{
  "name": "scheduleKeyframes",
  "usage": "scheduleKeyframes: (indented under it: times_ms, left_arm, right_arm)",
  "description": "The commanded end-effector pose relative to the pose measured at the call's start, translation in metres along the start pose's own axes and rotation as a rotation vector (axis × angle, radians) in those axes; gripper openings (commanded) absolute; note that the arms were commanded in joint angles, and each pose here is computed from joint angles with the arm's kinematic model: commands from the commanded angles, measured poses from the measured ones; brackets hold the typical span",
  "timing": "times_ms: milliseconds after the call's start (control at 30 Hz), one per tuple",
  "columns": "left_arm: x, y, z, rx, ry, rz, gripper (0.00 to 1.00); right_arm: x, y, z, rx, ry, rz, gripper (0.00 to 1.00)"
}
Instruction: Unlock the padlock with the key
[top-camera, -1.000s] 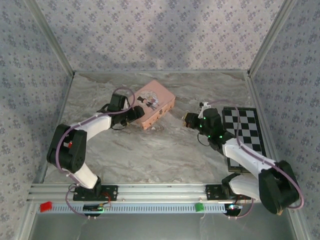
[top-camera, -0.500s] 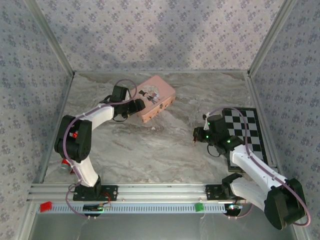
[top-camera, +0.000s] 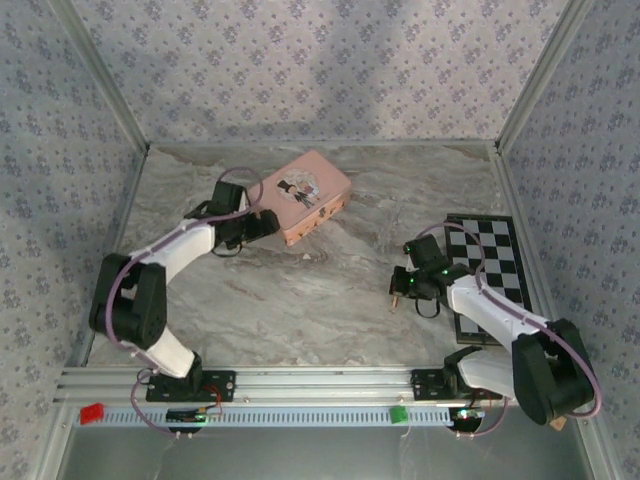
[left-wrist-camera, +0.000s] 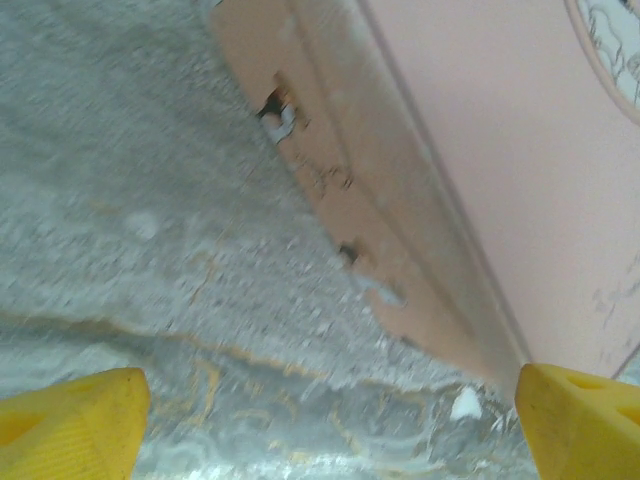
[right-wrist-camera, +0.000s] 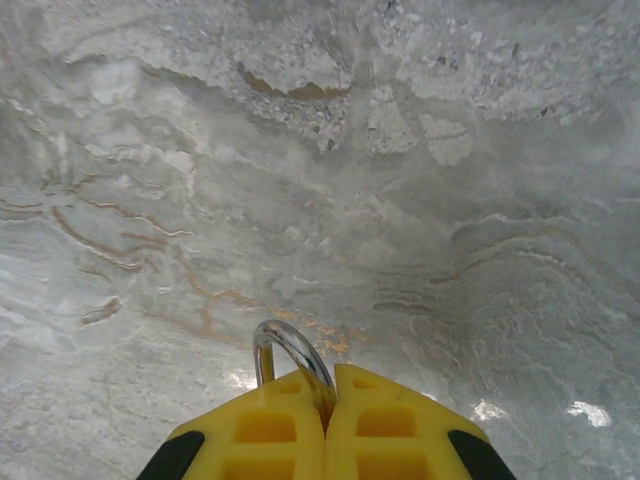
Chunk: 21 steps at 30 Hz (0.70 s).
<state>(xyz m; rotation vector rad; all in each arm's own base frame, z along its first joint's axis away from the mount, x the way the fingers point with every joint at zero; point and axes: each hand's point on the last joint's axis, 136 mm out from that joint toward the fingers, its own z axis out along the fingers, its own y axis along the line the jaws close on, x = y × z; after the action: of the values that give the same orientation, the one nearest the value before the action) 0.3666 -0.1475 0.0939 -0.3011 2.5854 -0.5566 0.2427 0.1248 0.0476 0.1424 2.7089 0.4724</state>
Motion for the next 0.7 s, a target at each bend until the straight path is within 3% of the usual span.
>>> scheduleKeyframes:
  times_ms: [0,467,667]
  left_arm:
    - [0.009,0.011,-0.020,0.010,-0.076,-0.006,0.96]
    - [0.030,0.035,-0.063,0.014,-0.257,0.051,1.00]
    - [0.028,0.045,-0.062,-0.023,-0.286,0.048,1.00]
  right_arm:
    - [-0.016,0.005,0.003,-0.007,-0.029,-0.006,0.00]
    - [-0.022,0.011,0.031,-0.028,0.001,-0.023,0.01]
    - [-0.022,0.009,0.027,-0.016,0.000,-0.025,0.18]
